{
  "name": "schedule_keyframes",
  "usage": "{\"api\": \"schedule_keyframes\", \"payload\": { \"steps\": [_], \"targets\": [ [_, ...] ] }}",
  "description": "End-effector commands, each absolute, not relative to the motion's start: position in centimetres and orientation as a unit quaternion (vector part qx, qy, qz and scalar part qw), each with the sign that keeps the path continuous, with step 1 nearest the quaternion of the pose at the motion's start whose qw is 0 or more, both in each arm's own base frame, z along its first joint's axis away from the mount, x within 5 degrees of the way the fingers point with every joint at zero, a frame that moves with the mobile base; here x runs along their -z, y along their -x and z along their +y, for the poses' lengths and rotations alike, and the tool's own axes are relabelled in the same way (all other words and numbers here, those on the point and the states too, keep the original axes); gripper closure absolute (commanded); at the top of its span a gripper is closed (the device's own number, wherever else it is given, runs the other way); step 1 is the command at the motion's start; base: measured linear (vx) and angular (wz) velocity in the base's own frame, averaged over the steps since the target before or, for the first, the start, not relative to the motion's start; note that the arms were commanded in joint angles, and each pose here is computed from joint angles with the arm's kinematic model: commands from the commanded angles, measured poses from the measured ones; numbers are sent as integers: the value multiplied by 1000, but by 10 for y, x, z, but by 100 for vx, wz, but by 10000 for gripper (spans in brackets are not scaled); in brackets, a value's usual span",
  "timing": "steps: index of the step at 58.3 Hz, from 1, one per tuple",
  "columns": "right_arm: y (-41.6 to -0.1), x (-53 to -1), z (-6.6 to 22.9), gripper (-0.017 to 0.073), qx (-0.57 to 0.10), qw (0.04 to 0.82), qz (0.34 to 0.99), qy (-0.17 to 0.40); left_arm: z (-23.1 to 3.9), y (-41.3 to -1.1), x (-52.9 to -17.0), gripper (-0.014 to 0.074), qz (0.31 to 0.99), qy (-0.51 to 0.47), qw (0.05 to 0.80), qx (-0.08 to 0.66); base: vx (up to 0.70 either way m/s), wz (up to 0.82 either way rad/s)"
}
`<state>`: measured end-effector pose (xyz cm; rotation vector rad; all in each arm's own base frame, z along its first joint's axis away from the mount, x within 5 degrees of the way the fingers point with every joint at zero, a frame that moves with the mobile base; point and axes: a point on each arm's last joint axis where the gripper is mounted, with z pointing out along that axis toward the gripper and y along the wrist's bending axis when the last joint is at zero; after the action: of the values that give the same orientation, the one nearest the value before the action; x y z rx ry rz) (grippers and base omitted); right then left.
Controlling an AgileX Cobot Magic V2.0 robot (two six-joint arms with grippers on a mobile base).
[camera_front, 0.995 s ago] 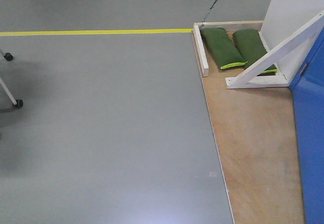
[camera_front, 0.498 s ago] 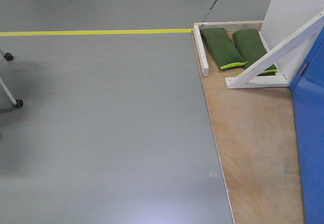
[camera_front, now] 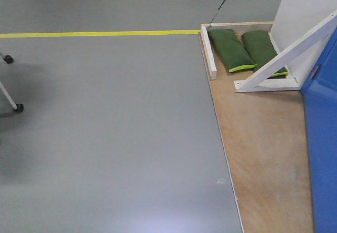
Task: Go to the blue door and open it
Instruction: 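Push the blue door panel away with the right gripper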
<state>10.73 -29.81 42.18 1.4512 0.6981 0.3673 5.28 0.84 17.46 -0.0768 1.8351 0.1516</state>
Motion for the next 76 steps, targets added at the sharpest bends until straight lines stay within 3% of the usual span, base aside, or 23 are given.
{"api": "schedule_keyframes", "payload": {
  "steps": [1,22,35,48,59,76],
  "targets": [
    [-131,-446,-262,557,-274,668,415,-554,8,-54,-182,524,763,31,643,-64,0,0],
    [-144,-446,-219,557,-427,583,540,-432,8,-54,-182,524,763,31,643,-64,0,-1],
    [-142,-462,-206,557,-444,607,519,-406,8,-54,-182,524,763,31,643,-64,0,-1],
    [-166,-478,-178,557,-485,612,506,-367,8,-54,-182,524,763,31,643,-64,0,0],
    [-198,-478,-155,557,-495,598,512,-369,8,-54,-182,524,763,31,643,-64,0,0],
    [-238,-468,-133,557,-416,612,532,-410,8,-54,-182,524,763,31,643,-64,0,0]
  ]
}}
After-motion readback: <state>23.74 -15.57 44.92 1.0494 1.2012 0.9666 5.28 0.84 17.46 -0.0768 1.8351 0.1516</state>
